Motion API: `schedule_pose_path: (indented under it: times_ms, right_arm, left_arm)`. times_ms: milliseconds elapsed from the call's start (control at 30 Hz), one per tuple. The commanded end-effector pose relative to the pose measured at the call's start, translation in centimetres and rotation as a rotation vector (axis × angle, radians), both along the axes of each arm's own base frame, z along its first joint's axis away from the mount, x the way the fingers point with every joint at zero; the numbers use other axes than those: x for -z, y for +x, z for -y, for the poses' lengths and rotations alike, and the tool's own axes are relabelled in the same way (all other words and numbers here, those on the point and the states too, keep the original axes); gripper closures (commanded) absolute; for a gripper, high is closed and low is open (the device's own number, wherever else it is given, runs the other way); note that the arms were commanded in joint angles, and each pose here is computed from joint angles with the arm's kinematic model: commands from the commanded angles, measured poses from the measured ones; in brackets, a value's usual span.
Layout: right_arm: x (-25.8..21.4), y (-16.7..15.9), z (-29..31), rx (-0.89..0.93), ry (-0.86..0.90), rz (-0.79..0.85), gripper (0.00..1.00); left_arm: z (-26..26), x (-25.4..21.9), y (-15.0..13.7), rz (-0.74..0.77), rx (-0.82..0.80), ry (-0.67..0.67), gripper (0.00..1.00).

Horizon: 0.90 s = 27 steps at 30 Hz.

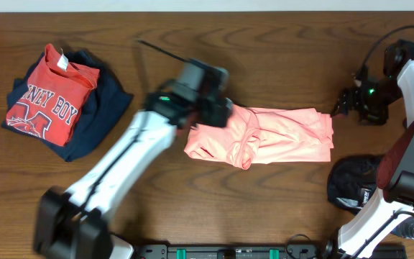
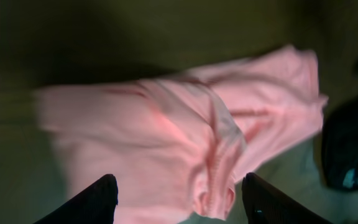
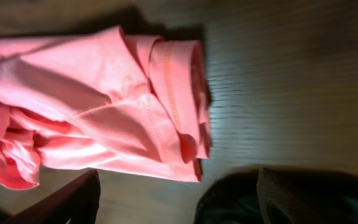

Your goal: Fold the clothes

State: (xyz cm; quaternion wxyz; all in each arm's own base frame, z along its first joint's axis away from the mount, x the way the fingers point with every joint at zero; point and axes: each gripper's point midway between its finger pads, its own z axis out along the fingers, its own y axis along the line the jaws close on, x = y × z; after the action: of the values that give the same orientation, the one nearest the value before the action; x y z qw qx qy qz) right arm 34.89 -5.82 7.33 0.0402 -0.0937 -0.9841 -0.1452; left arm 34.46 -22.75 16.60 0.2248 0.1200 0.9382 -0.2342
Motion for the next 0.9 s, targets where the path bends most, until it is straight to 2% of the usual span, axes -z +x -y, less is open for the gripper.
schedule_pose_path:
  times_ms: [0, 233, 333, 400, 433, 467, 500, 533, 667, 867]
  right_arm:
    - [1.9, -1.0, -2.5, -0.058, 0.084, -0.019, 0.20]
    - [6.1, -1.8, -4.7, -0.100, 0.096, 0.002, 0.17]
    - [7.3, -2.0, -5.8, -0.126, 0.102, 0.017, 0.19]
    - [7.8, -2.1, -6.3, -0.136, 0.099, 0.025, 0.32]
    - [8.0, -2.0, -6.4, -0.139, 0.098, 0.029, 0.57]
    - [8.0, -2.0, -6.5, -0.141, 0.097, 0.031, 0.77]
    - [8.0, -1.8, -6.5, -0.143, 0.095, 0.036, 0.93]
    - [7.9, -1.7, -6.4, -0.142, 0.091, 0.041, 0.99]
    - [6.7, -0.8, -3.1, -0.042, -0.041, 0.017, 0.99]
    - [-1.2, 1.9, -1.9, -0.015, -0.064, 0.121, 0.99]
  left_arm:
    - [-3.5, -2.2, 1.4, 0.041, -0.084, -0.006, 0.35]
    - [-7.7, -1.1, 1.3, -0.041, -0.184, 0.028, 0.35]
    - [-8.8, -0.9, 1.4, -0.058, -0.212, 0.034, 0.35]
    - [-9.4, -0.8, 1.5, -0.064, -0.228, 0.036, 0.35]
    - [-9.7, -0.7, 1.5, -0.069, -0.235, 0.037, 0.35]
    - [-9.9, -0.7, 1.5, -0.074, -0.240, 0.039, 0.35]
    - [-10.1, -0.6, 1.4, -0.079, -0.245, 0.041, 0.35]
    - [-10.4, -0.5, 1.4, -0.085, -0.252, 0.044, 0.35]
    - [-11.8, 0.0, 1.3, -0.097, -0.290, 0.090, 0.35]
    - [-13.1, 0.6, 0.9, -0.110, -0.326, 0.152, 0.34]
